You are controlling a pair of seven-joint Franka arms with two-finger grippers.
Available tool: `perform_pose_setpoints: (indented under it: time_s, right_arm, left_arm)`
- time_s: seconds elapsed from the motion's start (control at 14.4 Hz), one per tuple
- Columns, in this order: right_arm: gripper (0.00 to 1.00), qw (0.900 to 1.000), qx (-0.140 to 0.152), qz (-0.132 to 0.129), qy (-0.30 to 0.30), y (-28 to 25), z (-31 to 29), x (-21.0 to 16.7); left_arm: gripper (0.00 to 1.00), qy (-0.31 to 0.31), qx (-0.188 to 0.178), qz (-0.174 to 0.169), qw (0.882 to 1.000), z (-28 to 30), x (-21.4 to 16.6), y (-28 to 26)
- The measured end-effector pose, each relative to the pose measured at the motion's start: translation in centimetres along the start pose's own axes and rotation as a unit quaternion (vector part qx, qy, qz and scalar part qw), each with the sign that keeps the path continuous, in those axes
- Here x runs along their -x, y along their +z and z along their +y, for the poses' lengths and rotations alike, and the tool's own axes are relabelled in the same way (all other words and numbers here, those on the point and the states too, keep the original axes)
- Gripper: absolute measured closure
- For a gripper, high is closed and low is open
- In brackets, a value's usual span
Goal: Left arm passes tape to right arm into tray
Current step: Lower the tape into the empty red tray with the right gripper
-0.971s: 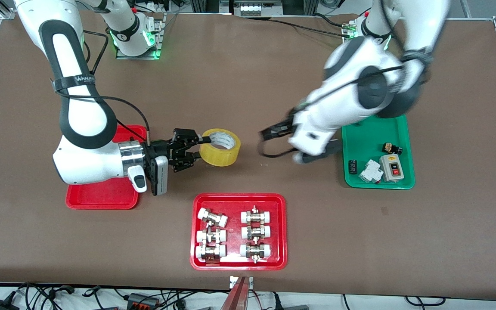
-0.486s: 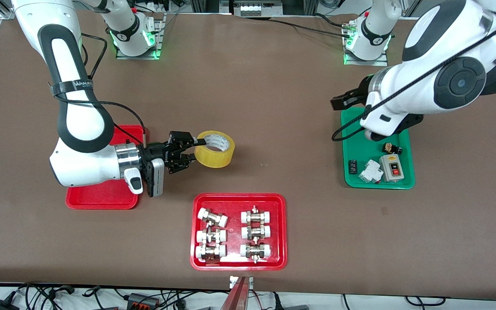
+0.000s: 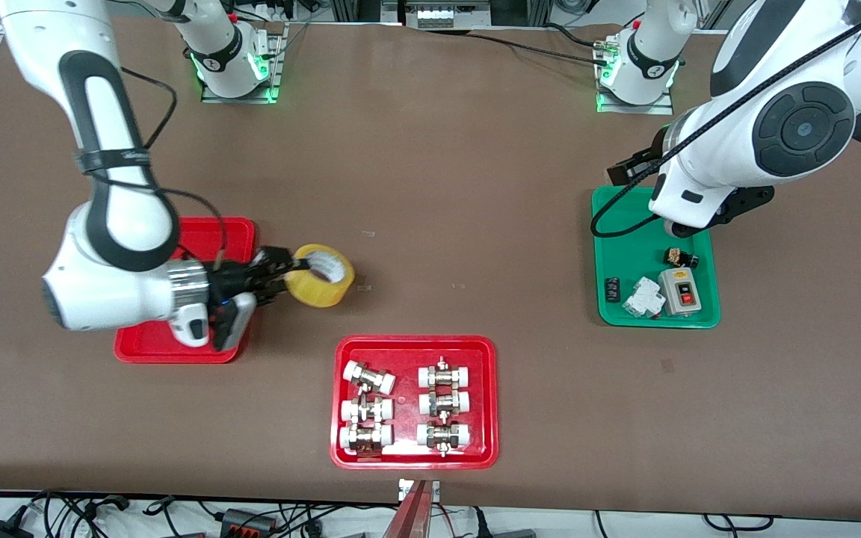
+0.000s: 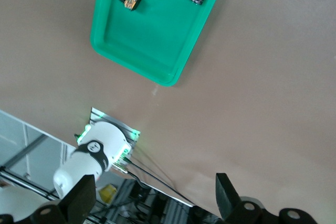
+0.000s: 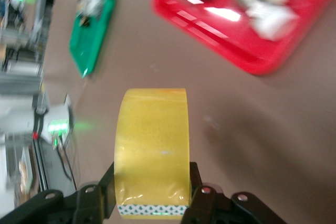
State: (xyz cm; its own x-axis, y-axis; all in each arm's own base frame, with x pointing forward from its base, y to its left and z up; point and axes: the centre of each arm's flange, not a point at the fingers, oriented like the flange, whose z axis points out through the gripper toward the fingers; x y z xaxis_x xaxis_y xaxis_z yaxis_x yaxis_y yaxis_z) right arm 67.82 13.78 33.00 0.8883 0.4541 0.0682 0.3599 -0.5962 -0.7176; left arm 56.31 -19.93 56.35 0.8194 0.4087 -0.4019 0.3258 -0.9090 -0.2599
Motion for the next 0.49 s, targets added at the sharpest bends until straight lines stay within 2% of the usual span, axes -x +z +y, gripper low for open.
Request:
perform_pose_setpoints:
  time_s: [0.14,0.28,0.35,0.49]
  right_arm:
    - [0.46,0.995,0.026,0.022,0.09,-5.3,5.4,2.9]
    - [0.46,0.985,0.064,0.026,0.159,-9.8,10.3,6.5]
    - [0.46,0.98,0.07,0.028,0.185,-11.2,12.2,8.2]
    - [0.46,0.97,0.056,0.033,0.233,-12.0,16.1,11.7]
  left_arm:
    - [0.0,0.013,-0.004,0.005,1.0,-0.2,-0.1,-0.1]
    - [0.0,0.018,-0.004,0.005,1.0,-0.4,-0.2,-0.1]
    - [0.0,0.018,-0.004,0.004,1.0,-0.5,-0.4,-0.1]
    - [0.0,0.017,-0.003,0.004,1.0,-0.7,-0.5,-0.1]
